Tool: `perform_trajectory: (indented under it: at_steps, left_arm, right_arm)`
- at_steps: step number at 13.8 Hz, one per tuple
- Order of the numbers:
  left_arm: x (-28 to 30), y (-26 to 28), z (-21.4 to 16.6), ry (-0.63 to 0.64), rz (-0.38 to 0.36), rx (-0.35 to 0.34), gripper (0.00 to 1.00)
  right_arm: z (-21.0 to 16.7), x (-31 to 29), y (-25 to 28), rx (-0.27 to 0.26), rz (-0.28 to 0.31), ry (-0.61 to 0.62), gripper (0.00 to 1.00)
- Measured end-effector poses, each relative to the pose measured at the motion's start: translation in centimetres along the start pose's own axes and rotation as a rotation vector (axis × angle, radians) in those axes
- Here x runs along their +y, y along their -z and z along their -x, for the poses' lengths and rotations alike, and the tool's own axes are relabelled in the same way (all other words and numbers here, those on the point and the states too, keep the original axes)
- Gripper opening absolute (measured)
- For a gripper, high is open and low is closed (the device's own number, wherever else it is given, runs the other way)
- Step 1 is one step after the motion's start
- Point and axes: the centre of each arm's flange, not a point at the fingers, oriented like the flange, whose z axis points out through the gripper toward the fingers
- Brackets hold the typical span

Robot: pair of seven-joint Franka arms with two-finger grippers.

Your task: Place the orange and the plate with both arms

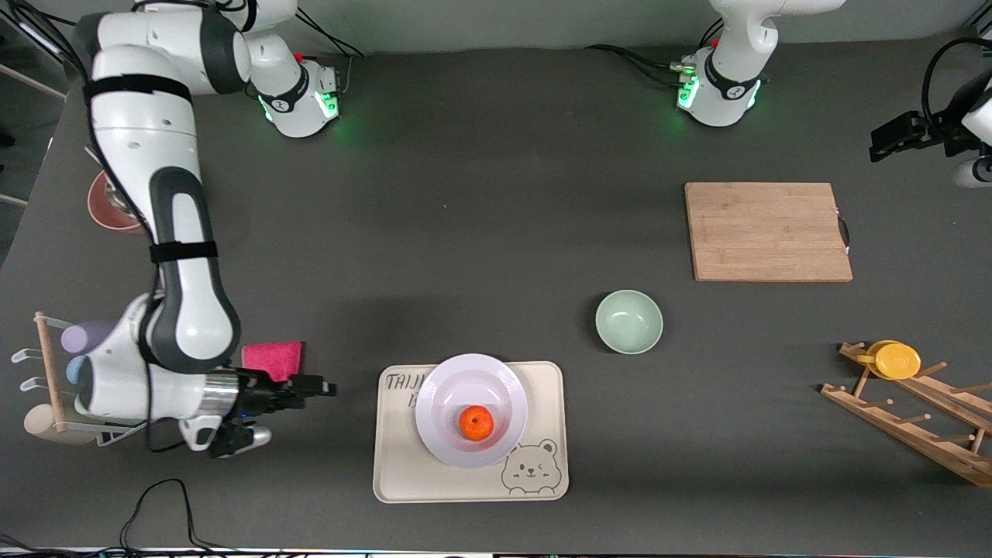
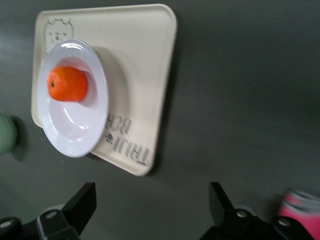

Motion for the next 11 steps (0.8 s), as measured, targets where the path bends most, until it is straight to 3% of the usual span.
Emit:
perform_trajectory:
  at_steps: [7,11]
  left_arm:
    - [-0.2,-0.2,-0.3,0.004,0.019,0.042,1.0]
    - [-1.3,-0.2,-0.4,0.024,0.043,0.051,1.0]
  right_arm:
    - [7.5,-1.2,18.4,-0.05,0.269,-0.117,1.0]
    - [12.6,-4.7,24.7,-0.046,0.339,-0.201,1.0]
